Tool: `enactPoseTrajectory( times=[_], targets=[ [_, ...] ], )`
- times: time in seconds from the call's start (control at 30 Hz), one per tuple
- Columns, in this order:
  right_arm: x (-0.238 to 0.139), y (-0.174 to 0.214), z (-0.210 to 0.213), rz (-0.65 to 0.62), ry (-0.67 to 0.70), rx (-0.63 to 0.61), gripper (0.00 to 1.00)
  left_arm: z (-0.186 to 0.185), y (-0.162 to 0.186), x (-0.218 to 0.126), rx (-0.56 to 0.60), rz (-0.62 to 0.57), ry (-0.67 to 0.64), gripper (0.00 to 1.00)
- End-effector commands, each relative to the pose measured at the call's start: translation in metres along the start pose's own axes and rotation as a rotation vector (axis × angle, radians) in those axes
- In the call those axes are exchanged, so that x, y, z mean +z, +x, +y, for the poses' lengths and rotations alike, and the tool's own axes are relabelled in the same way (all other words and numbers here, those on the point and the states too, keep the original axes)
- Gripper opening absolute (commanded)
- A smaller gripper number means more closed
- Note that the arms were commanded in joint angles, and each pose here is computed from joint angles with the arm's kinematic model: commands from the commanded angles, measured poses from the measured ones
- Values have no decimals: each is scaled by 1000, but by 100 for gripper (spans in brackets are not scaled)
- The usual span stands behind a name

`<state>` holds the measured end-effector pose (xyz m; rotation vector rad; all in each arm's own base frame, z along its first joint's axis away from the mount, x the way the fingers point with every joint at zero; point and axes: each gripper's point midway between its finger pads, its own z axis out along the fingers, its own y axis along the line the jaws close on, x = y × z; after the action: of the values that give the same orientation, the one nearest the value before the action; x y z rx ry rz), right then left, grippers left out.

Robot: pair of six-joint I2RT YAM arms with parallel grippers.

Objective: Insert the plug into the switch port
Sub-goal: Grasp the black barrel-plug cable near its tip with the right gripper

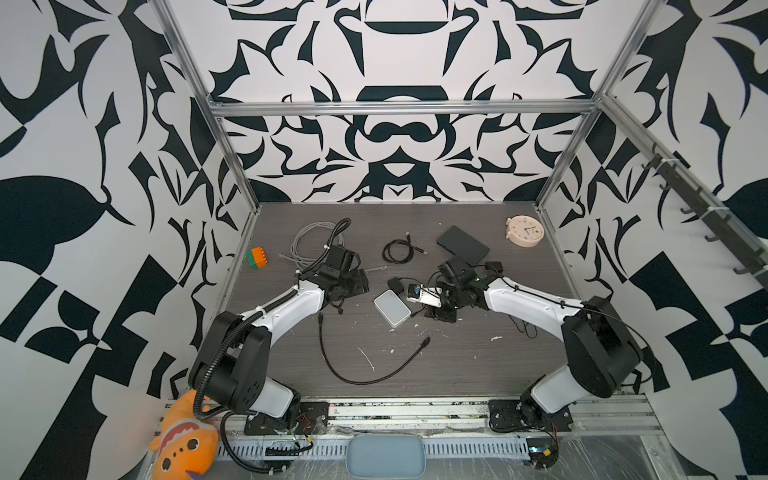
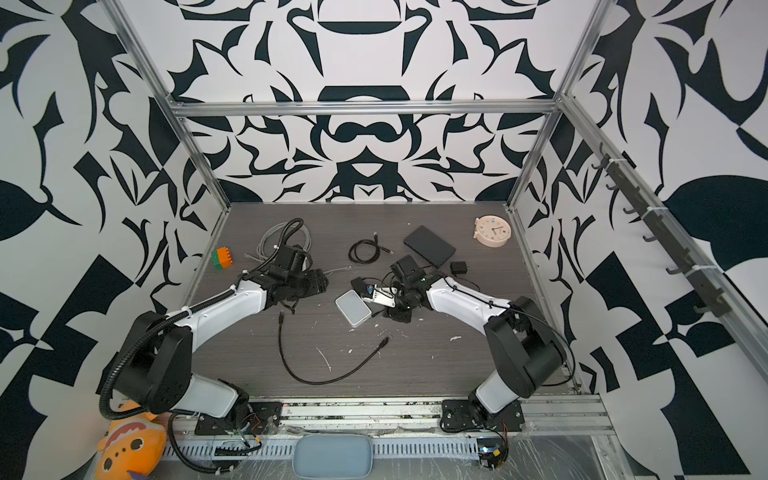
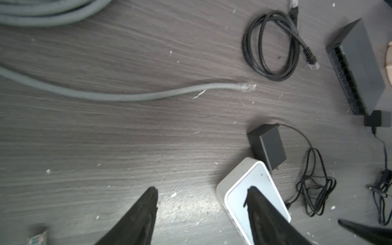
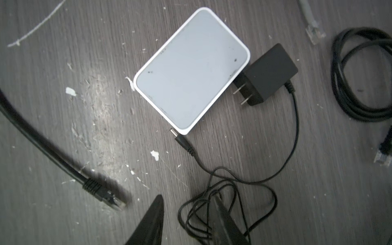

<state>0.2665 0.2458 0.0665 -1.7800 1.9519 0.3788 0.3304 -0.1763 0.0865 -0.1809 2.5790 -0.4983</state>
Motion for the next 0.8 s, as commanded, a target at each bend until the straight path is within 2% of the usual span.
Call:
enactPoseTrajectory(
  times=[0.0,0.5,0.77],
  targets=[
    [1,-21,-3,-68,-41,-153,41,3,4,-5,0,10,6,71],
    [33,-22,-20,-45,-106,-208,41,10,-13,-6,-46,6,39,71],
    [33,-19,-17,-38,-133,-207,41,10,-19,-7,-50,6,51,71]
  ],
)
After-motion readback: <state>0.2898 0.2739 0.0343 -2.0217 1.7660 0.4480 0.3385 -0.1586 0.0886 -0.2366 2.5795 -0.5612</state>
